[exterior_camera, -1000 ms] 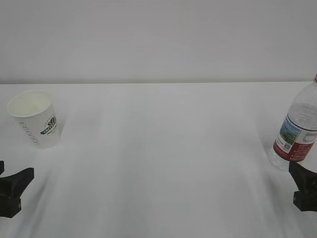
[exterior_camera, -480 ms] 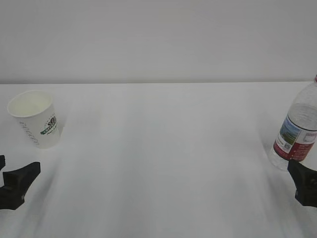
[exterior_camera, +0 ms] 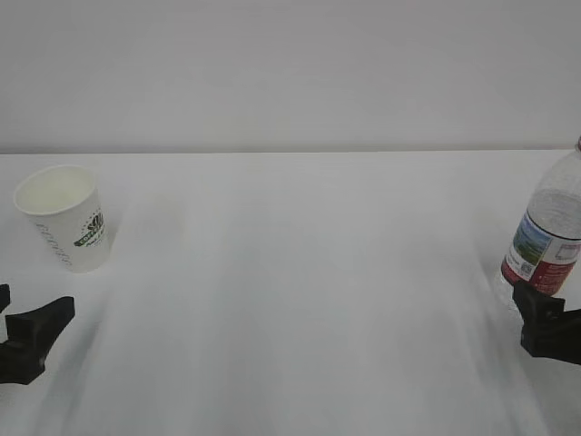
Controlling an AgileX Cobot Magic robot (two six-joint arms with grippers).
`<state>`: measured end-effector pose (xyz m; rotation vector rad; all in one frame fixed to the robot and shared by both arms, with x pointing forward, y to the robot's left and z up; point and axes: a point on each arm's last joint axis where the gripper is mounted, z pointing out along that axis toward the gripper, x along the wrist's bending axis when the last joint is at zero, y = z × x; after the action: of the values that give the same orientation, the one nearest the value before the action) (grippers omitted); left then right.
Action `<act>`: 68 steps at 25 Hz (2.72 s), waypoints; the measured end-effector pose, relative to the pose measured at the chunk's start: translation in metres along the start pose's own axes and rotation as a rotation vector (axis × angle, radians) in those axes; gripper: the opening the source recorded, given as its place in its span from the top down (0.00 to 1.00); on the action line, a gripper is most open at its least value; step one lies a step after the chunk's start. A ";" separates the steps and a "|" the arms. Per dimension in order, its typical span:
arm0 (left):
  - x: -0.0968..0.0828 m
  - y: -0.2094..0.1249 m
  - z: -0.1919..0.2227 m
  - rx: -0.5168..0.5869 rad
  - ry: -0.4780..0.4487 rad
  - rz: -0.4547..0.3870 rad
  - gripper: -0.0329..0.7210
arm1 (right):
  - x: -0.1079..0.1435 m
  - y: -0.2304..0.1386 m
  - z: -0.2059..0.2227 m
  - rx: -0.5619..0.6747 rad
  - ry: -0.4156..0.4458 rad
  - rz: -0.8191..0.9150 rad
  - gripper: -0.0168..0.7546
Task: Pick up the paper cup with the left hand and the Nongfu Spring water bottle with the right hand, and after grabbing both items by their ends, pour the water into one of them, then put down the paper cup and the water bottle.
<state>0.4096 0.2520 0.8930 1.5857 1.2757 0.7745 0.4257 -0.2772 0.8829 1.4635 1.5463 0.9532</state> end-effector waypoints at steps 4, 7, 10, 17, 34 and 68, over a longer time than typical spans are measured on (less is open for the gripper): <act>0.000 0.000 0.000 0.000 0.000 -0.002 0.14 | -0.001 -0.001 0.011 0.012 -0.030 0.007 0.12; 0.000 0.000 0.000 0.000 0.000 -0.002 0.15 | -0.001 0.000 0.017 0.011 -0.042 0.010 0.12; 0.000 0.000 0.000 0.001 0.000 -0.002 0.15 | -0.002 0.003 0.022 -0.002 -0.064 0.022 0.12; 0.000 0.000 0.000 0.000 0.000 -0.002 0.16 | -0.002 0.011 0.030 -0.037 -0.083 0.008 0.12; 0.000 0.000 0.000 0.000 0.000 -0.002 0.17 | 0.001 0.004 0.050 -0.004 -0.090 -0.011 0.12; 0.000 0.000 0.000 0.000 0.000 -0.004 0.17 | 0.001 0.024 0.072 -0.087 -0.147 -0.034 0.26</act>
<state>0.4096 0.2520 0.8928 1.5828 1.2783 0.7721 0.5017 -0.2750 0.8757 1.4089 1.4020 0.8626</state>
